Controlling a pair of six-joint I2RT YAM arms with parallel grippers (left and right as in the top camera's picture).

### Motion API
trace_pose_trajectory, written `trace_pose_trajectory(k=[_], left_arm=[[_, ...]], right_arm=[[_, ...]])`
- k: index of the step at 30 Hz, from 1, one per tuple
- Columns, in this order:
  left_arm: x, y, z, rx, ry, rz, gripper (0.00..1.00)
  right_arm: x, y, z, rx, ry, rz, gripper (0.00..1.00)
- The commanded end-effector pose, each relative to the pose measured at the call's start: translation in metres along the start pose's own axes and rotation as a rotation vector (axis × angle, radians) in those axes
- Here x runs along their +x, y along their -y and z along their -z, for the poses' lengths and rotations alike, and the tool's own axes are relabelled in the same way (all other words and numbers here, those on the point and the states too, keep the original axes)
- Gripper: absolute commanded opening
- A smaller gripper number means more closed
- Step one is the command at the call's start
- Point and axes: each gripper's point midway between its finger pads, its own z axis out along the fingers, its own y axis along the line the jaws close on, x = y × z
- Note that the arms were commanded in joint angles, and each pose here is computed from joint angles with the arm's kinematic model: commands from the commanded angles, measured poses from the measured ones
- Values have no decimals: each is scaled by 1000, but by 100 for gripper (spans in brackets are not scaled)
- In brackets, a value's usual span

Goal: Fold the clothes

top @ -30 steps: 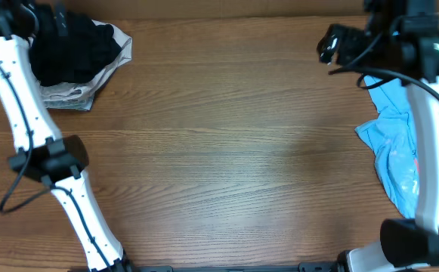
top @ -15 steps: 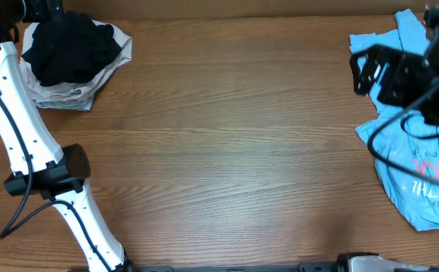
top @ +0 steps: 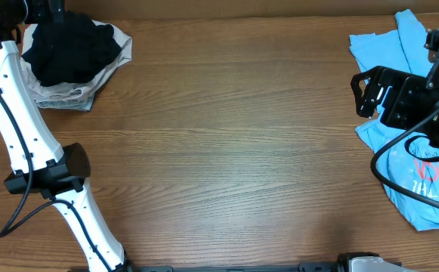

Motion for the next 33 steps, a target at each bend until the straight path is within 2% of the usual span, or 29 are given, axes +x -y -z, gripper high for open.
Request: trace_pose_trajectory(k=[1, 10, 14, 21, 27, 33], left_arm=[[0, -3, 0, -6, 0, 17, 100], [0, -3, 0, -5, 0, 17, 100], [0, -3, 0, -6, 0, 17, 100], [0, -3, 0, -6, 0, 17, 100], [0, -3, 0, -6, 0, 17, 100], [0, -3, 0, -6, 0, 17, 100]], right_arm=[[2, -1, 1, -5, -10, -5, 100], [-10, -4, -3, -14, 27, 87, 100], [-26, -9, -4, -31, 111, 163, 100], [-48, -12, -21, -75, 350, 249, 100], [-22, 0, -48, -105, 533, 294, 100], [46, 26, -83, -126, 649, 320, 100]])
